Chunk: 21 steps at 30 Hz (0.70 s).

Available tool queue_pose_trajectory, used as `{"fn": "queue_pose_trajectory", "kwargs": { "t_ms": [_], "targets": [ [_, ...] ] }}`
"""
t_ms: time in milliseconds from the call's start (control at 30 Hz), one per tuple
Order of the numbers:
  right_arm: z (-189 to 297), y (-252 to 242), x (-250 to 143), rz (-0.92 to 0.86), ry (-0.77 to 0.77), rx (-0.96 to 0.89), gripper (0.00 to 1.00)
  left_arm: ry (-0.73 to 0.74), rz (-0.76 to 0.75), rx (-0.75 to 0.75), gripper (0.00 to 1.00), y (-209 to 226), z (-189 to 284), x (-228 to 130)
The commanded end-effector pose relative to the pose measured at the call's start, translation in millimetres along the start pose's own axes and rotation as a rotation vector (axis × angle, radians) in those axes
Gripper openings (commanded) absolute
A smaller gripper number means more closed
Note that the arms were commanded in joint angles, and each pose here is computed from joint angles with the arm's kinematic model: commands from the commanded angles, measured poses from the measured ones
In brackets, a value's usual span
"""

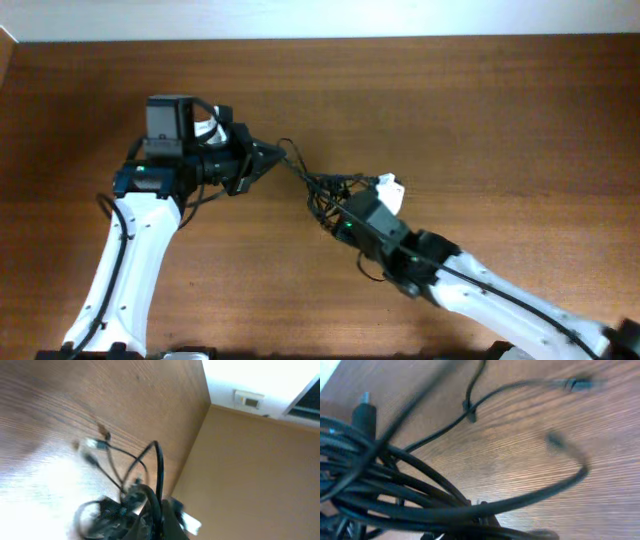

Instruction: Untangle cables

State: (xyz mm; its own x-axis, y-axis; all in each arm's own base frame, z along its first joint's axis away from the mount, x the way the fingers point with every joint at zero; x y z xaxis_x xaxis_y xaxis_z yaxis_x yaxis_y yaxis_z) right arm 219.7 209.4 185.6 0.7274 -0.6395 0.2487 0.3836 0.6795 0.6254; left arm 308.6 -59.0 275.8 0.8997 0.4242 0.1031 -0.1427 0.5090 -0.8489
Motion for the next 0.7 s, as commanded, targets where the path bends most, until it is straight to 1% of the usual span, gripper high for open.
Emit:
{"fn": "queue_pose_trajectory", "kwargs": {
  "t_ms": [0,33,100,133,167,200,233,267,333,400,433,500,567,600,633,667],
  "targets": [
    [28.3,-36.8,22.6,0.063,-0.031,-0.156,0.04,-0.18,-0.011,0.042,0.0,16.2,40.4,27.6],
    [39.9,-39.0,28.8,0.082,-0.044,-0.151,0.04,-0.192,-0.01,0.05,0.0,20.2,45.2,29.6],
    [58.7,-35.1,34.4,0.064,-0.071,-0.085,0.04,-0.182,-0.026,0.061,0.0,22.4,45.8,28.1],
    [61.1,-34.1,34.9,0.063,-0.075,-0.073,0.04,-0.172,-0.087,0.054,0.0,21.6,45.7,27.4],
    [60.9,-34.9,34.3,0.063,-0.068,-0.078,0.09,-0.139,-0.23,0.014,0.0,18.0,45.2,25.0],
    [60.7,-33.4,32.1,0.061,-0.037,-0.061,0.25,-0.102,-0.387,-0.051,0.0,13.2,45.0,21.5],
    [60.5,-31.4,30.5,0.06,-0.013,-0.043,0.44,-0.083,-0.474,-0.098,0.0,10.1,45.1,19.1],
    [60.4,-28.2,28.3,0.058,0.022,-0.014,0.53,-0.069,-0.525,-0.137,0.0,7.6,45.3,17.3],
    [60.8,-20.0,24.5,0.057,0.087,0.057,0.56,-0.035,-0.651,-0.241,0.0,0.0,44.4,11.2],
    [61.8,-10.9,23.1,0.058,0.123,0.13,0.61,0.004,-0.732,-0.321,0.0,-8.3,39.1,3.5],
    [64.3,1.9,21.8,0.15,0.155,0.238,0.64,0.027,-0.808,-0.352,0.0,-14.1,32.1,-2.8],
    [68.1,15.4,22.1,0.201,0.165,0.348,0.64,0.057,-0.918,-0.377,0.0,-19.9,22.4,-12.4],
    [73.5,29.9,24.3,0.274,0.141,0.466,0.64,0.085,-0.931,-0.391,0.0,-23.7,16.3,-18.6],
    [77.3,38.0,26.4,0.264,0.128,0.527,0.63,0.094,-0.952,-0.397,0.0,-25.0,14.0,-21.2],
    [82.0,46.9,29.4,0.176,0.126,0.587,0.59,0.102,-0.97,-0.401,0.0,-25.1,12.6,-23.7],
    [86.1,53.6,31.8,0.111,0.126,0.635,0.59,0.106,-0.969,-0.4,0.0,-25.2,11.9,-24.5]
  ]
}}
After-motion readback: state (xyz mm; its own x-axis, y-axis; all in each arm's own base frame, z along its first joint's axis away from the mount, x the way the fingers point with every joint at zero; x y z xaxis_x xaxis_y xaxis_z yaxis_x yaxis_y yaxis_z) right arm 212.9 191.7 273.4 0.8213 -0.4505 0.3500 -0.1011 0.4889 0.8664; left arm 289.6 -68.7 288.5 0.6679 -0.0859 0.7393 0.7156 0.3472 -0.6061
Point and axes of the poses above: each gripper's point midway between its finger pads, its own z axis back along the fingers, its own y axis along the line the jaws close on, x = y × z, the point moved 10 cm from there along z, back along the fingers, and after that the axes turned 14 degrees about -z, right-handed, at the moved point
